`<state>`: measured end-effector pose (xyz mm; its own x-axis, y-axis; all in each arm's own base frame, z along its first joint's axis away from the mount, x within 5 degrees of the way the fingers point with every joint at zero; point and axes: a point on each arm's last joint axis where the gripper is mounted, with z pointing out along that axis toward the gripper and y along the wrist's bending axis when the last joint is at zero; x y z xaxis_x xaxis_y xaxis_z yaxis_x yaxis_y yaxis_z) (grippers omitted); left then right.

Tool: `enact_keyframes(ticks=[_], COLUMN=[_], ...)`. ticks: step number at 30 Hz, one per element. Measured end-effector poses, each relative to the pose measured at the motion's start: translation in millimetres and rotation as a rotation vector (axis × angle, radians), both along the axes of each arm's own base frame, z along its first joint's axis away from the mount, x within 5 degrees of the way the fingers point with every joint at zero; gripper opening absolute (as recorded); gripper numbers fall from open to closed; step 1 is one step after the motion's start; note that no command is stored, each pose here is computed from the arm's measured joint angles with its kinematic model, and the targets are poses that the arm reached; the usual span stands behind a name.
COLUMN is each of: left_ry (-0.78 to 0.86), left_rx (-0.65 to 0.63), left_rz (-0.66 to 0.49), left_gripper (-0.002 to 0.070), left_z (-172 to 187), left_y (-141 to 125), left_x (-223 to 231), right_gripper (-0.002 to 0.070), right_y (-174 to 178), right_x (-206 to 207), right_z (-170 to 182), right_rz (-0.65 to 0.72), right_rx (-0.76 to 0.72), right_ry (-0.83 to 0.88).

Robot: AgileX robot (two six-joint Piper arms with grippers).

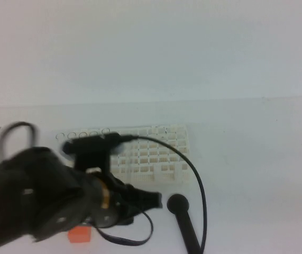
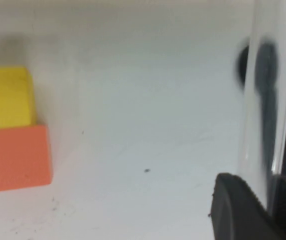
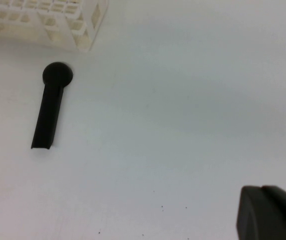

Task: Place the test tubes

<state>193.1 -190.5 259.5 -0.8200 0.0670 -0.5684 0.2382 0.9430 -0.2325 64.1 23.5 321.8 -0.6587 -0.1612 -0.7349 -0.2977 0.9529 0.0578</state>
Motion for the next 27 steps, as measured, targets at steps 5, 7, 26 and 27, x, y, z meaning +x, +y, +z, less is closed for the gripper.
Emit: enact_keyframes(ticks=[5, 7, 26, 27], left_ry=[-0.187, -0.290, -1.018, -1.017], left_rx=[-0.144, -0.191, -0.441, -0.464], left_rz=[-0.022, -0.042, -0.554, -0.580], left_gripper=[-0.0001, -0.0001, -0.0001, -0.0001], left_z=[57.7, 79.9, 103.2, 99.3], left_y=[27.4, 41.2, 73.0, 71.0], left_x=[-23.0, -33.9, -106.1, -108.1], right_gripper=[-0.0001, -0.0001, -0.0001, -0.0001], right_y=[-0.2, -0.2, 42.4, 43.6], right_x=[2.4, 3.9, 33.9, 37.0], right_z=[2.5, 4.2, 54.6, 57.9], right_rz=[-0.013, -0.034, 0.441, 0.457], right_rx=[0.011, 0.034, 0.255, 0.257], right_ry=[-0.035, -0.053, -0.418, -0.421])
